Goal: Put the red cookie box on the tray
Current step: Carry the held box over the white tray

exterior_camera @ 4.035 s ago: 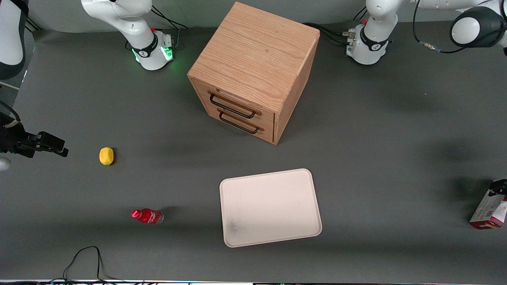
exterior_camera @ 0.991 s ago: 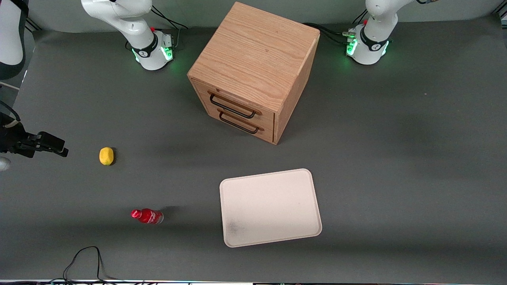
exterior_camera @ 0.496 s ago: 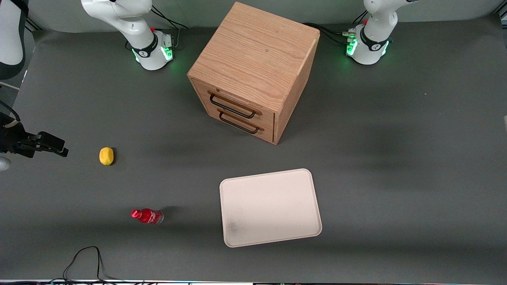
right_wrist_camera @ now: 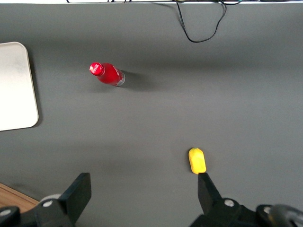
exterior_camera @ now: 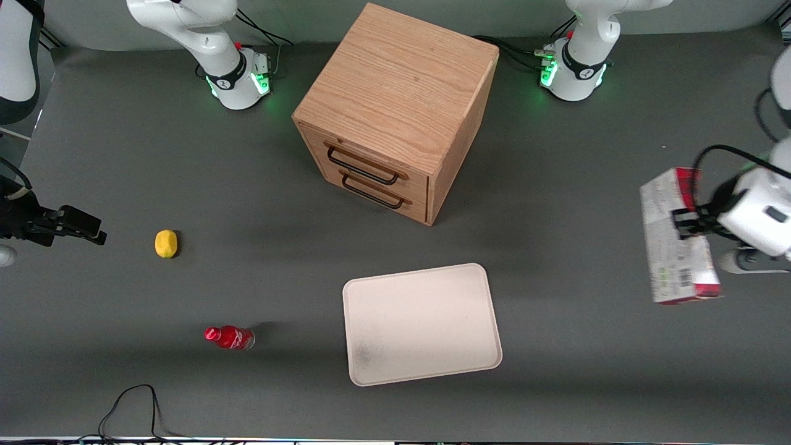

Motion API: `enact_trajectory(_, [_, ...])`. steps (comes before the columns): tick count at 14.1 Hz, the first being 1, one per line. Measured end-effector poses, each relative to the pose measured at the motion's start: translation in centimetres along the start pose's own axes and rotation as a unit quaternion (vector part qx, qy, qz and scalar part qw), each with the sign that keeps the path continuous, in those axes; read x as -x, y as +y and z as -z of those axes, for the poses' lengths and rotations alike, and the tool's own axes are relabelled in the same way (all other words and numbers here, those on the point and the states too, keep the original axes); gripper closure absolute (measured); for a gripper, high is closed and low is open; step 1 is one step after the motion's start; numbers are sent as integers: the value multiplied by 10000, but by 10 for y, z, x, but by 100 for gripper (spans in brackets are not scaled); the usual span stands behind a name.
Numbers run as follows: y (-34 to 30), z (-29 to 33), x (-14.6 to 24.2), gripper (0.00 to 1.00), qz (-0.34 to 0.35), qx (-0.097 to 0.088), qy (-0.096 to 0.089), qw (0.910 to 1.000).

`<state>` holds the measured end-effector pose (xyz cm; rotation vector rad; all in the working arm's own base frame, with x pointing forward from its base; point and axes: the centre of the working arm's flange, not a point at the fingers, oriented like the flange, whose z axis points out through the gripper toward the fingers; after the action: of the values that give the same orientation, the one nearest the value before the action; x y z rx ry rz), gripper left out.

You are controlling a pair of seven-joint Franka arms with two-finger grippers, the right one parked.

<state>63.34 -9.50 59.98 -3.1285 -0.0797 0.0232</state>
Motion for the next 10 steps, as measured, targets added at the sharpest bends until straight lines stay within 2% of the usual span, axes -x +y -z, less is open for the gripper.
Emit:
enact_trajectory(2, [41, 4, 11, 97, 217, 122, 76, 9997])
enact_trajectory(4, [86, 6, 26, 97, 375, 149, 124, 9991])
enact_trajectory(7, [144, -1, 49, 97, 600, 109, 78, 9981])
enact_trajectory(10, [173, -8, 59, 97, 803, 23, 106, 9967])
